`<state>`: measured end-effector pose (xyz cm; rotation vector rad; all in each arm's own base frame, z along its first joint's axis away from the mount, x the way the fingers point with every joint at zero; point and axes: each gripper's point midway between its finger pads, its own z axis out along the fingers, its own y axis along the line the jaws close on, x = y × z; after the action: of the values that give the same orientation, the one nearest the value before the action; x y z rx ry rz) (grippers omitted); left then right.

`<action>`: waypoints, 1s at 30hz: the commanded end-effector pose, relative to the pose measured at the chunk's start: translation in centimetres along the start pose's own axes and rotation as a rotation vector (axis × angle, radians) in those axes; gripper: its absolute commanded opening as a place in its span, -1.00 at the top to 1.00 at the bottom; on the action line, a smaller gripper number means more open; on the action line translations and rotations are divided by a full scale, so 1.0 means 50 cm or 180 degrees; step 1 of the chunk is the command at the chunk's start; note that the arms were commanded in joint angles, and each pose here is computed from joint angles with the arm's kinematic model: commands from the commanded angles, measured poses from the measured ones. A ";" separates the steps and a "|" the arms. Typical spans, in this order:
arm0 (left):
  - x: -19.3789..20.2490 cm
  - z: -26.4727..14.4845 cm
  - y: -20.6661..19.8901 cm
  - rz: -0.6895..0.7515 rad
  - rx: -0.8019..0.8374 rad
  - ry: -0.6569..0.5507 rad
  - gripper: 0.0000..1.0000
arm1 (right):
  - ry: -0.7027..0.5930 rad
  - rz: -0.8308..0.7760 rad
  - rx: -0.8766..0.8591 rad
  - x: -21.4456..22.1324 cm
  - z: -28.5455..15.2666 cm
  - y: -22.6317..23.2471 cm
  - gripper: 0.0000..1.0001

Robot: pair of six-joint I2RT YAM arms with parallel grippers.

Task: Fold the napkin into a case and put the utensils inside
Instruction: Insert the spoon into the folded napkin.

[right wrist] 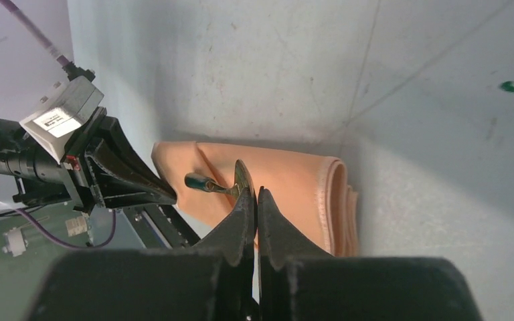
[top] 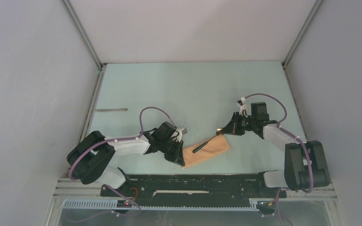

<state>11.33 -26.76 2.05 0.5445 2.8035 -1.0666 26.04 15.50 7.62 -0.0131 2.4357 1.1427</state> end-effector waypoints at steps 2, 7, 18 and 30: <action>-0.012 0.003 -0.001 0.0026 -0.0008 -0.0076 0.77 | -0.0098 0.0135 -0.0050 -0.002 0.020 0.022 1.00; -0.013 0.002 -0.002 0.0025 -0.0002 -0.0092 0.77 | -0.0394 0.0219 0.0013 -0.015 0.005 0.007 1.00; -0.067 -0.066 -0.074 0.0058 0.0232 -0.0402 0.32 | -0.0457 0.0305 0.0337 -0.035 -0.041 -0.057 1.00; -0.060 -0.033 0.034 -0.0499 -0.0037 -0.0372 0.72 | -0.0299 0.0265 0.0236 -0.001 -0.021 -0.024 1.00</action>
<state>15.10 -25.51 3.59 0.2705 2.7785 -1.0675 25.70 13.17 6.22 0.2143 2.4481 1.0495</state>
